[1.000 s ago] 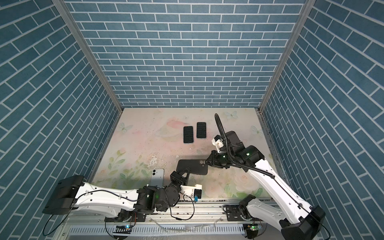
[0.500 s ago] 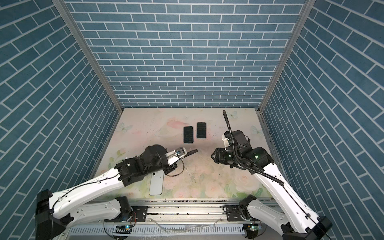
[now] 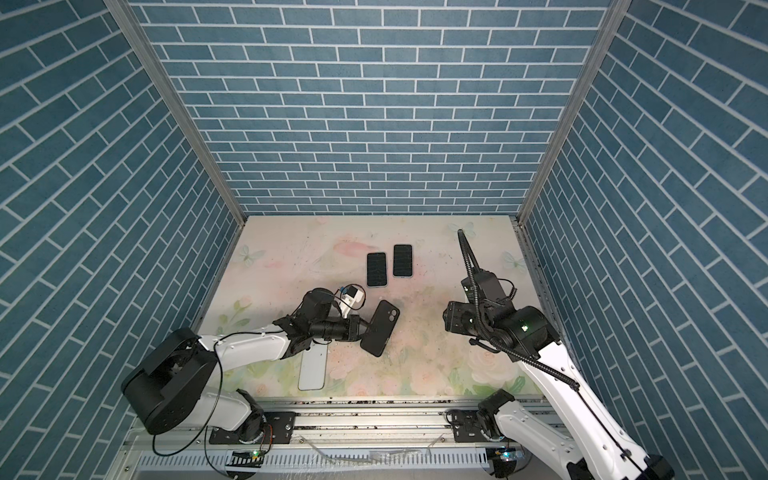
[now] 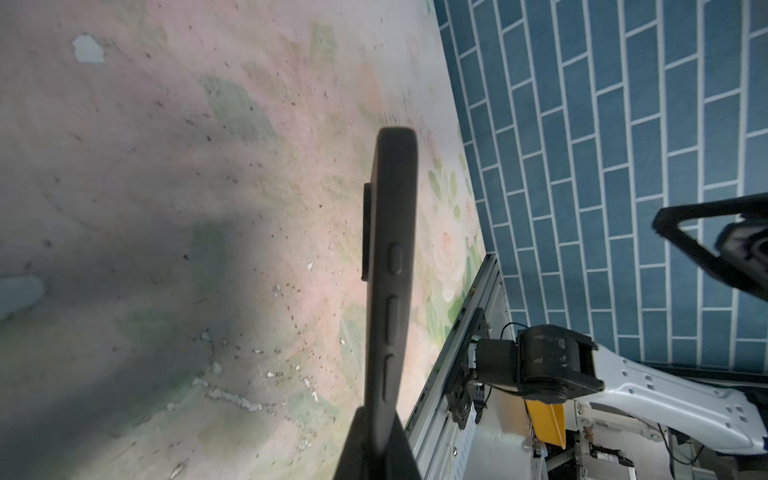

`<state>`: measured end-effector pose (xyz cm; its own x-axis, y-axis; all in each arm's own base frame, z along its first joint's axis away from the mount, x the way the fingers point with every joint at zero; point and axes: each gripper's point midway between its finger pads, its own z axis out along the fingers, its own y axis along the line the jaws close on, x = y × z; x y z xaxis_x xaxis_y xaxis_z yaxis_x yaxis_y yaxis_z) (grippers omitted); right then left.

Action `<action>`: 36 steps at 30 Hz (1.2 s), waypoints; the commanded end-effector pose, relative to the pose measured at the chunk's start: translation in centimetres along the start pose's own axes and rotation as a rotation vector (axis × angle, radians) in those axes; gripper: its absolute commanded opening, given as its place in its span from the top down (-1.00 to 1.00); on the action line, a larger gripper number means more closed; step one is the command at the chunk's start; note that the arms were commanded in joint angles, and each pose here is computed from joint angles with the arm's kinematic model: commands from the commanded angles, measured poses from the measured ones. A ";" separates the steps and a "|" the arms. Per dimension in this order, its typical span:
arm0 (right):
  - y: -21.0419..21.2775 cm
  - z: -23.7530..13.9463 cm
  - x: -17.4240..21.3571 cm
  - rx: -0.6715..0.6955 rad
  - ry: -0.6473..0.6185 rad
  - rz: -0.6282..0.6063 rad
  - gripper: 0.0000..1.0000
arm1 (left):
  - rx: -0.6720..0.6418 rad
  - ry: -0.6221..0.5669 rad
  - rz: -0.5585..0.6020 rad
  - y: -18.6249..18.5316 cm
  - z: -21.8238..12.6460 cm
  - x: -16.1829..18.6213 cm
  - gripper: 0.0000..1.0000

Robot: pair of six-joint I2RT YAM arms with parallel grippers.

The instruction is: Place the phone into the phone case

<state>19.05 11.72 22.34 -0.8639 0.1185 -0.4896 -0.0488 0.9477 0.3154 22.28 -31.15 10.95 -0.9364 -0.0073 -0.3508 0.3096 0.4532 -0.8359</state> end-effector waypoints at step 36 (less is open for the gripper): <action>3.3 7.1 5.5 -0.255 0.228 0.087 -0.96 | -0.500 -0.011 -0.037 6.7 -4.7 4.1 -0.51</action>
<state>18.20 17.64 15.14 -0.9549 0.0662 -0.2895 -0.1019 0.8427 0.5286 18.81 -21.67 4.84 -0.9500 -0.0385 -0.3097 0.1241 0.8640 -0.4880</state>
